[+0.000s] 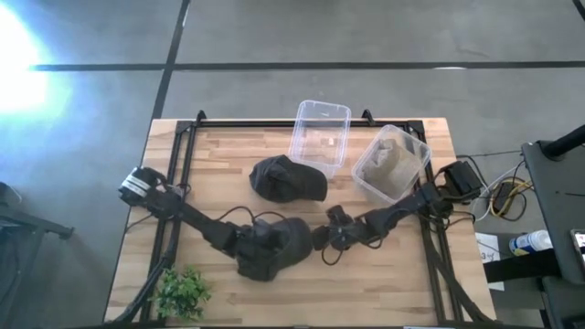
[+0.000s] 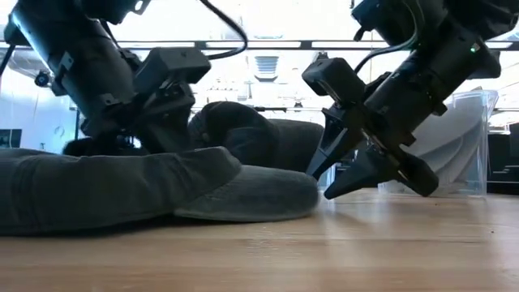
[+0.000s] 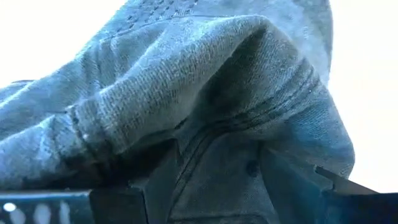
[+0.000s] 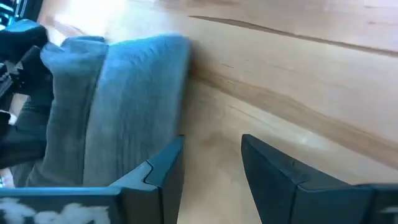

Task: Pick & Place hat
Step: Put the bottom black cap into the left transparent bin

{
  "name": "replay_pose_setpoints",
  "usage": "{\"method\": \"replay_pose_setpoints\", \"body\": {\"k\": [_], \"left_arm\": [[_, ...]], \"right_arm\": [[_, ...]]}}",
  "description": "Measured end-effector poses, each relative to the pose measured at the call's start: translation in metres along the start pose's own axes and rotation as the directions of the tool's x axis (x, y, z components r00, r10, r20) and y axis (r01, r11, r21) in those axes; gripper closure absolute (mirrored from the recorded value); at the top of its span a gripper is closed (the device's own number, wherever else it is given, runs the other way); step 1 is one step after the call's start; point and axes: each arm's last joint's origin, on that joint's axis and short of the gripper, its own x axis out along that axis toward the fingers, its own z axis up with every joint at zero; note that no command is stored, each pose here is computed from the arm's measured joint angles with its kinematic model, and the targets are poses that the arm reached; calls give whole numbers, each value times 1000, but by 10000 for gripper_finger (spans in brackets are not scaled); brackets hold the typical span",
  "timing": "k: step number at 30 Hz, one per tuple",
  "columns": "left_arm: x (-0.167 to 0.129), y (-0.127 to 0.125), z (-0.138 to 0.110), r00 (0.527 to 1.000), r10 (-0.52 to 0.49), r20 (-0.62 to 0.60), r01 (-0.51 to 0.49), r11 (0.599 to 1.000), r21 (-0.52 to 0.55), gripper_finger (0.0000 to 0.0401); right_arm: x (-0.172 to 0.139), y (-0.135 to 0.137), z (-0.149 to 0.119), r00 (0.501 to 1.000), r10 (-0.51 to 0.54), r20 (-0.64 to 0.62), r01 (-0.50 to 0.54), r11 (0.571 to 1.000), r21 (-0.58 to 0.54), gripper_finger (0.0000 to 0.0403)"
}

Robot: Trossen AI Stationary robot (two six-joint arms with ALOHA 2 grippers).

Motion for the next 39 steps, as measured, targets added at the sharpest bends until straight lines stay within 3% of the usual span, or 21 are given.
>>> {"method": "replay_pose_setpoints", "body": {"k": [6, 13, 18, 22, 32, 36, 39], "left_arm": [[13, -5, 11, 999, -44, 4, 44, 999, -17, 176], [16, -8, 20, 998, -55, -16, 55, 997, 57, 176], [17, -6, 22, 999, -48, -13, 48, 998, 43, 176], [17, -5, 22, 999, -35, -15, 36, 998, 46, 176], [17, -3, 21, 999, -23, -30, 24, 999, 46, 176], [17, -2, 21, 999, -21, -34, 22, 999, 47, 176], [17, -2, 21, 999, -19, -39, 21, 999, 49, 176]], "right_arm": [[1, 8, 4, 995, 94, -38, -97, 993, -73, 258], [2, 8, 3, 989, 106, -102, -115, 990, -78, 266], [0, -3, -1, 991, -20, -135, 23, 1000, 20, 268], [-1, -6, -2, 989, -46, -143, 51, 998, 33, 261], [-13, -14, 2, 987, -162, -12, 162, 981, 104, 260], [-11, -4, 1, 997, -58, -41, 59, 998, 22, 266], [-13, 4, 3, 999, -7, -34, 8, 999, 52, 272]]}}
